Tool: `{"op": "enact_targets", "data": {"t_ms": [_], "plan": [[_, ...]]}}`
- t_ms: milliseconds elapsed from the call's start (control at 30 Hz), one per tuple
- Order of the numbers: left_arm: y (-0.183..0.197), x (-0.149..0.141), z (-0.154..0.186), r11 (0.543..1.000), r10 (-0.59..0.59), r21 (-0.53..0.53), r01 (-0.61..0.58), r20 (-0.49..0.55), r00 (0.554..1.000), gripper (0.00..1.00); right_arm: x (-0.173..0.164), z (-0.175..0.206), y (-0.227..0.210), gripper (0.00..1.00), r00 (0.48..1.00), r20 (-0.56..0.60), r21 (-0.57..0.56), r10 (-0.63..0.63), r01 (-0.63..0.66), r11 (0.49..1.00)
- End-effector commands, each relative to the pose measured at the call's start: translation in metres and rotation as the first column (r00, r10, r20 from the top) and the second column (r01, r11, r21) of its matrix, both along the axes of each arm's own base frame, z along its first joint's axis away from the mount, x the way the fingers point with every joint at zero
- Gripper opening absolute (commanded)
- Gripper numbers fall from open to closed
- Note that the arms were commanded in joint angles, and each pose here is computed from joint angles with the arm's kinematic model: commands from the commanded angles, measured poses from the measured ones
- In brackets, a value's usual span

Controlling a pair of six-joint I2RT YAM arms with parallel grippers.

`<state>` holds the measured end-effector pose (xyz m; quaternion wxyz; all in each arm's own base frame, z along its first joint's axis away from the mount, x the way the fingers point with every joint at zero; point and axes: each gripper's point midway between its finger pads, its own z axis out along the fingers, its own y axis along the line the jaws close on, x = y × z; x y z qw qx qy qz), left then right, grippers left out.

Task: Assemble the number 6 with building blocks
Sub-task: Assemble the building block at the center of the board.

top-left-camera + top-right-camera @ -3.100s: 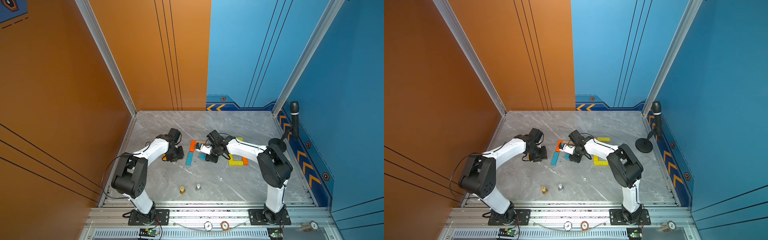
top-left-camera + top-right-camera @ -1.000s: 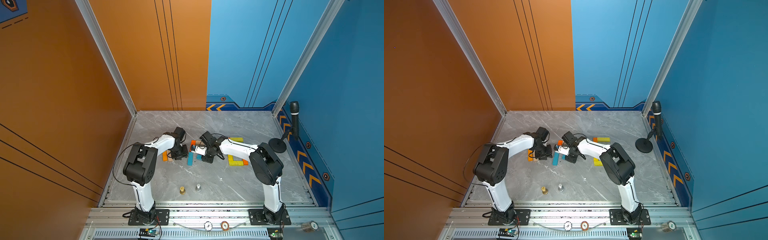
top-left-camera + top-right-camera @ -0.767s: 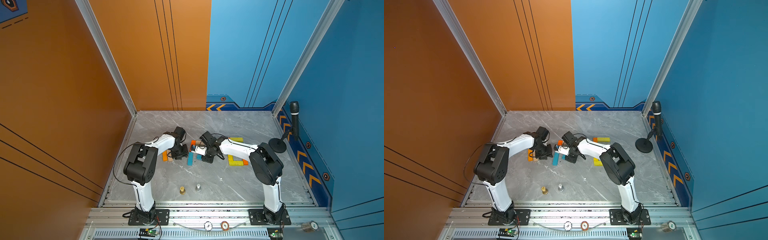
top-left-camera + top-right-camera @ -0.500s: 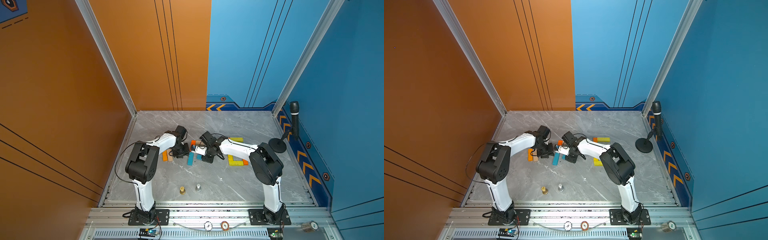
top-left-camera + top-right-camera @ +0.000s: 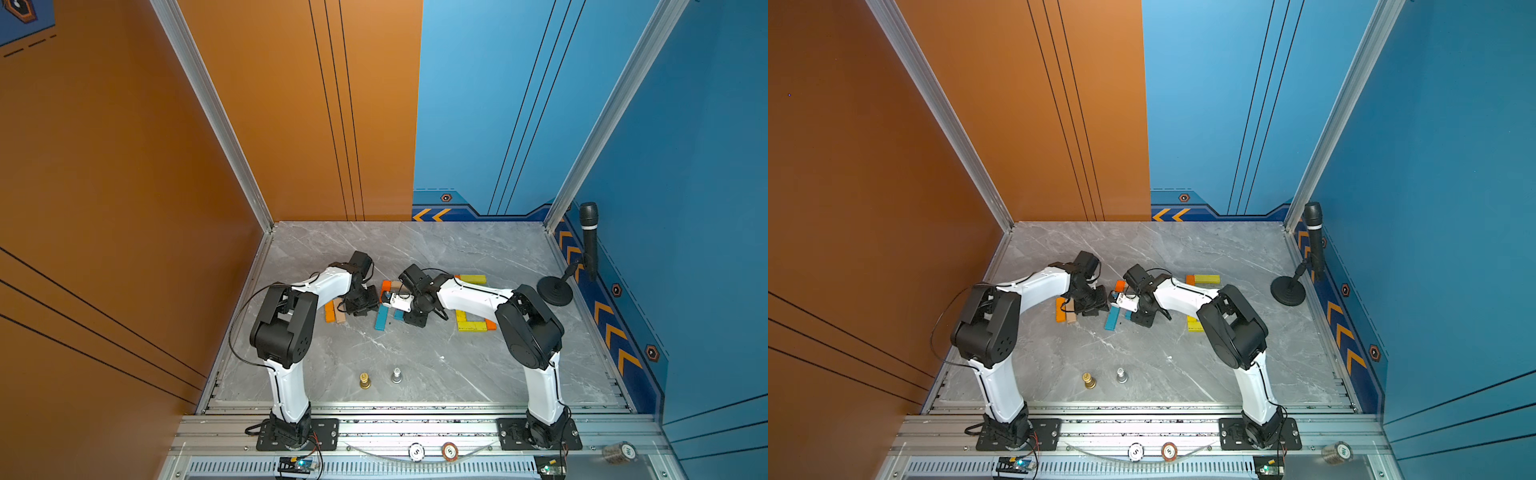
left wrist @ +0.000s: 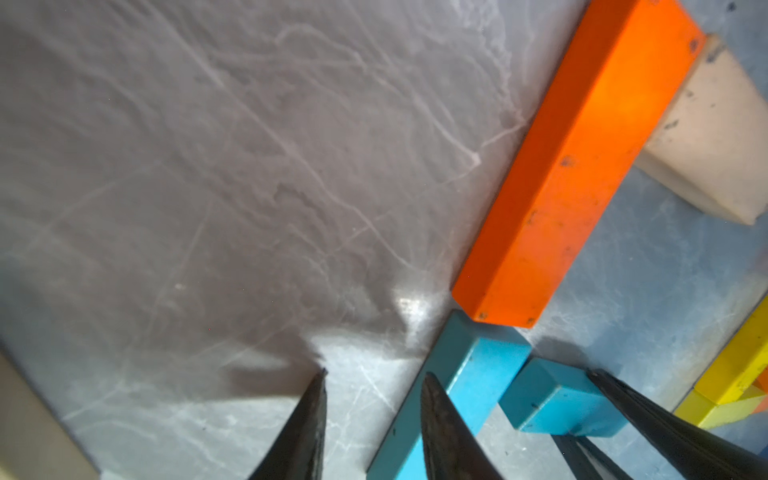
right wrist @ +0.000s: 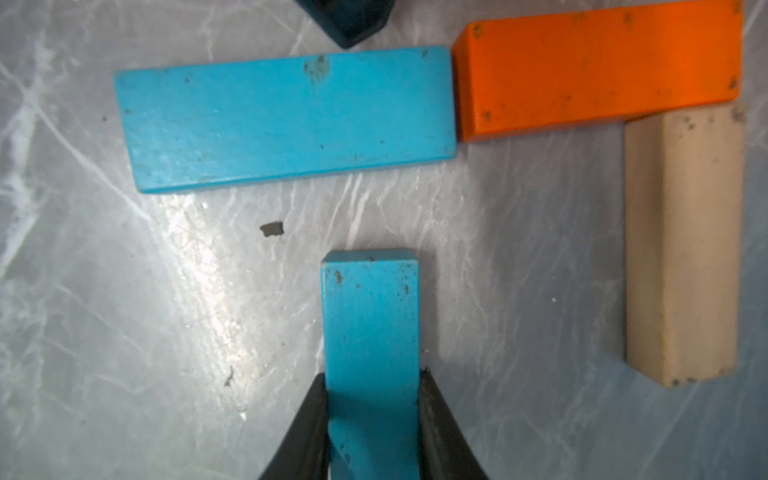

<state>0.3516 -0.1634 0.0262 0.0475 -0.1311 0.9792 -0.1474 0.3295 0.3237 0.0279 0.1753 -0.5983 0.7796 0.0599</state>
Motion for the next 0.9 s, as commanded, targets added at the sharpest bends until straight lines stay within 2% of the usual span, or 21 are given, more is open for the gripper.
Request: {"op": "enact_targets", "data": {"t_ms": [0, 133, 233, 867], "plan": [[0.017, -0.018, -0.008, 0.999, 0.036, 0.030, -0.034, -0.055, 0.998, 0.39, 0.001, 0.000, 0.004, 0.27, 1.000, -0.003, -0.020, -0.006, 0.006, 1.000], [0.026, -0.022, -0.010, 0.998, 0.053, 0.038, -0.051, -0.063, 0.997, 0.39, 0.002, 0.004, 0.009, 0.27, 1.000, 0.008, -0.015, -0.003, 0.003, 1.000], [0.029, -0.023, -0.011, 0.997, 0.063, 0.041, -0.061, -0.065, 0.996, 0.39, 0.000, -0.008, 0.012, 0.27, 1.000, -0.010, -0.034, 0.003, -0.004, 0.999], [0.032, -0.026, -0.015, 0.996, 0.078, 0.037, -0.076, -0.070, 0.994, 0.40, 0.006, -0.015, 0.011, 0.28, 0.999, -0.001, -0.086, 0.045, -0.045, 0.995]]}}
